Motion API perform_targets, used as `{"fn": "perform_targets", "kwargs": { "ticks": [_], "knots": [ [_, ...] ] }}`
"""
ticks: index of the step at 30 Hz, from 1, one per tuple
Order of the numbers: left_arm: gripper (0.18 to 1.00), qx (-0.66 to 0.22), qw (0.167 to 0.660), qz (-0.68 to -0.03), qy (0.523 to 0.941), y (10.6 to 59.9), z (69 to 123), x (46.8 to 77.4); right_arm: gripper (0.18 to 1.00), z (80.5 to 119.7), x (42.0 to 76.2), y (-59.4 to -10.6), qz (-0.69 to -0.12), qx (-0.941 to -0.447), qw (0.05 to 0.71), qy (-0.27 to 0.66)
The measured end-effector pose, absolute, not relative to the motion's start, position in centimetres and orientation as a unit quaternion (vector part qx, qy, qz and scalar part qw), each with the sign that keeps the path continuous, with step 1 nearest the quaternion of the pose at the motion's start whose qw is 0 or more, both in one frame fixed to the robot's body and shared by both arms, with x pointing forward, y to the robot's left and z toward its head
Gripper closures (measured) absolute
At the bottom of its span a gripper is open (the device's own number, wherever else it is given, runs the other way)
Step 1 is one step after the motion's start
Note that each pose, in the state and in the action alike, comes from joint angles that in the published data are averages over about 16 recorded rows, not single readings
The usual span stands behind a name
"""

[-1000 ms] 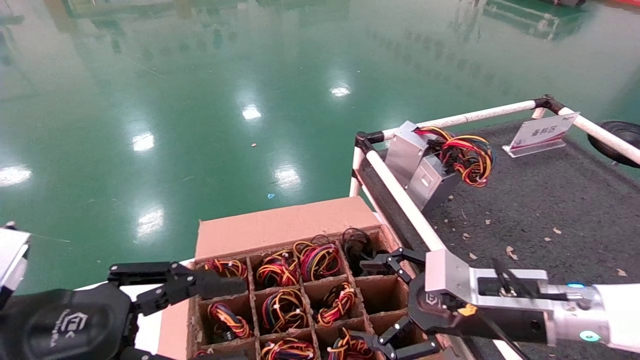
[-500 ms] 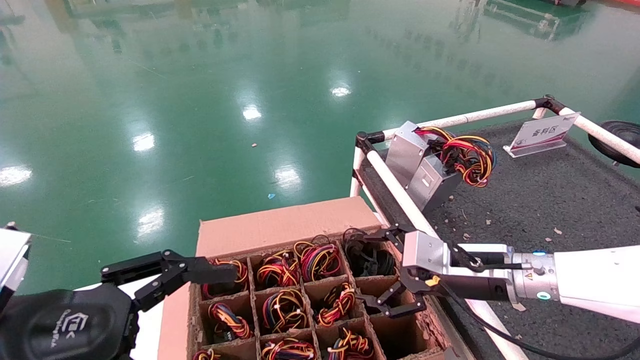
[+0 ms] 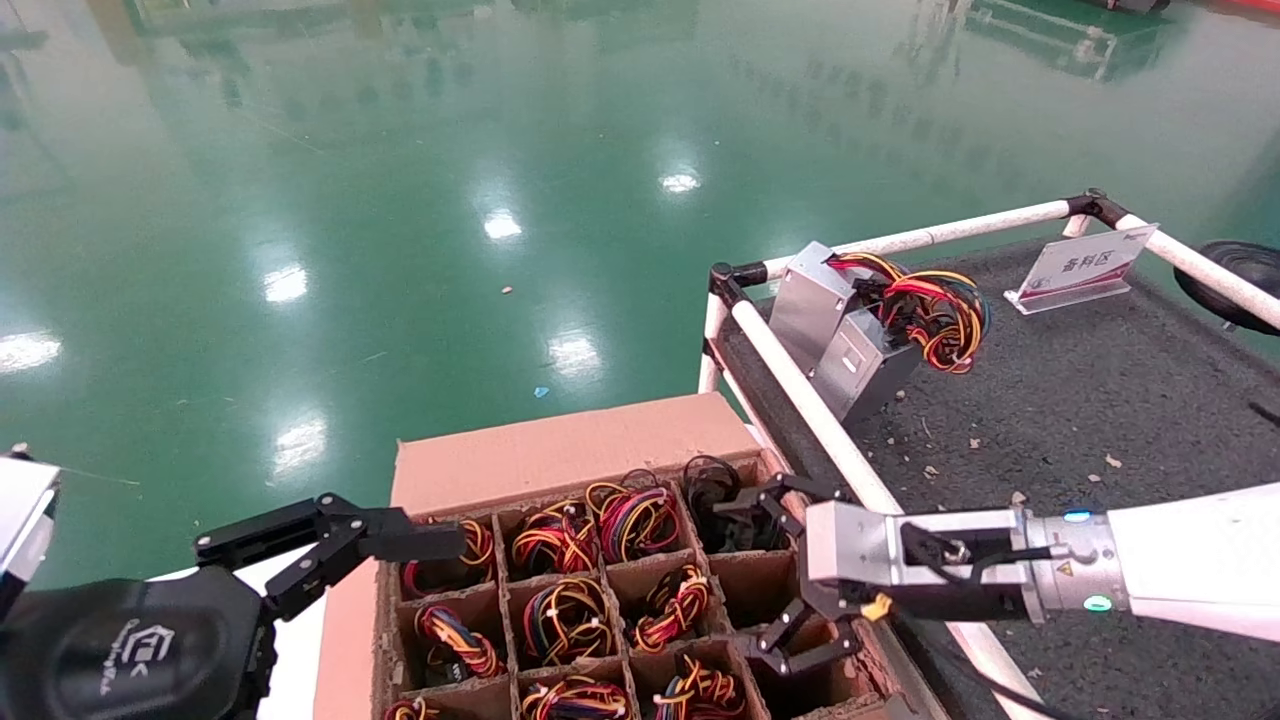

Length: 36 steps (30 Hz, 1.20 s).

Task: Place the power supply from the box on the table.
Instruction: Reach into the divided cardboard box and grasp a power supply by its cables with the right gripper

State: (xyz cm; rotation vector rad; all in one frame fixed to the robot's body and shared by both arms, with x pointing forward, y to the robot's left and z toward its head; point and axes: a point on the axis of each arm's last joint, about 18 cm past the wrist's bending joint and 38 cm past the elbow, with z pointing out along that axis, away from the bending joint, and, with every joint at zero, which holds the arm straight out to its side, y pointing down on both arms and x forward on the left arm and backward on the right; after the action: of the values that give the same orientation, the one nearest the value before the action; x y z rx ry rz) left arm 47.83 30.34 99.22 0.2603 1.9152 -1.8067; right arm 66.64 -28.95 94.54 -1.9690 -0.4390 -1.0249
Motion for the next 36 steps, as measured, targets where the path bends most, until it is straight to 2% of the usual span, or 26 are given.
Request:
{"fn": "perform_targets", "kwargs": {
  "ticks": [21,27,36],
  "knots": [
    [0.184,0.095,0.245,-0.662,0.702,30.3,99.2,47.8,0.207,93.9,67.0,-27.6,-0.407,-0.789,0.41,-0.206],
    [0.184,0.095,0.245,-0.662,0.702,30.3,99.2,47.8,0.261,93.8,67.4,-27.2,-0.409,-0.792,0.401,-0.211],
    [0.184,0.095,0.245,-0.662,0.702,30.3,99.2,47.8,0.418,94.0,68.0,-26.6,-0.415,-0.795,0.386,-0.215]
  ]
}}
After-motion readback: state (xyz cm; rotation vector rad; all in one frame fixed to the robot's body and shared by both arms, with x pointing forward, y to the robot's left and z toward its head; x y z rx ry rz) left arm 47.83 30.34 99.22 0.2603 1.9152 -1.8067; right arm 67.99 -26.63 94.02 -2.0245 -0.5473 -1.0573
